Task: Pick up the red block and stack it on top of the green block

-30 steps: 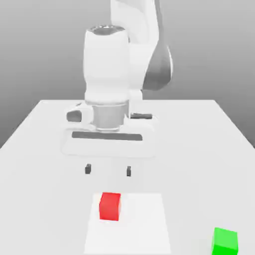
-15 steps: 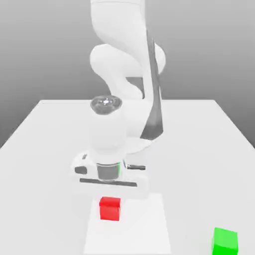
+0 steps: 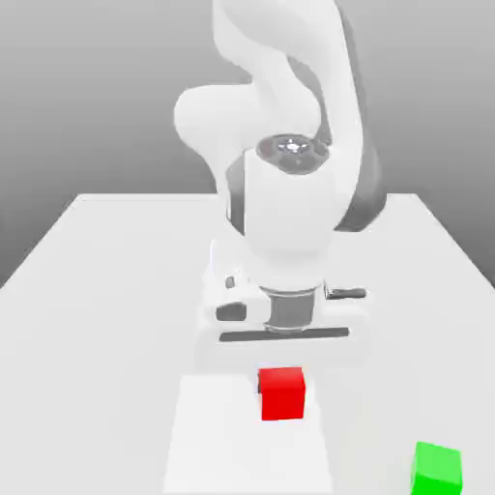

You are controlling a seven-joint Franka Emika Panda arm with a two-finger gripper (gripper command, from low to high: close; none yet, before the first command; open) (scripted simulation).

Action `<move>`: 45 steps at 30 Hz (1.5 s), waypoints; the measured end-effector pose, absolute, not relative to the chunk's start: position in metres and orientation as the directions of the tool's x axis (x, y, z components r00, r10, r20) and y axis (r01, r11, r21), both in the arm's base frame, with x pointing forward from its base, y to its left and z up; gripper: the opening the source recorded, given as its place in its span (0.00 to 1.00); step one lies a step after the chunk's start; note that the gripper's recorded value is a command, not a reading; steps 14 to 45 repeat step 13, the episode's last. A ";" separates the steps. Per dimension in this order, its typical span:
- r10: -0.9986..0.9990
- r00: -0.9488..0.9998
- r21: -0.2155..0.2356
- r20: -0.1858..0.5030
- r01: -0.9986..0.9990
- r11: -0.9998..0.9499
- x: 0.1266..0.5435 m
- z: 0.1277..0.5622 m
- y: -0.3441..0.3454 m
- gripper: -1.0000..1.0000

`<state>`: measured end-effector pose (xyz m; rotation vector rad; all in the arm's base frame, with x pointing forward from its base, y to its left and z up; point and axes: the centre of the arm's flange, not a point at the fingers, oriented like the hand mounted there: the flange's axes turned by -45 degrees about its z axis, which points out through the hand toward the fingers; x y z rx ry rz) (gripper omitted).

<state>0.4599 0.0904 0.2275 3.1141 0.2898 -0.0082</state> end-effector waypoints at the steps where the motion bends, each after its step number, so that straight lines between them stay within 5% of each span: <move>1: 0.219 0.976 0.013 -0.006 0.219 -0.976 0.467 0.230 0.110 0.00; 6: 0.379 0.925 0.001 -0.001 0.379 -0.925 0.486 0.239 0.209 0.00; 9: 0.396 0.918 -0.001 0.000 0.396 -0.918 0.487 0.203 0.221 0.00; 10: 0.398 0.918 -0.001 0.000 0.398 -0.918 0.487 0.190 0.222 1.00; 45: 0.398 0.918 -0.001 0.000 0.398 -0.918 0.487 0.190 0.222 1.00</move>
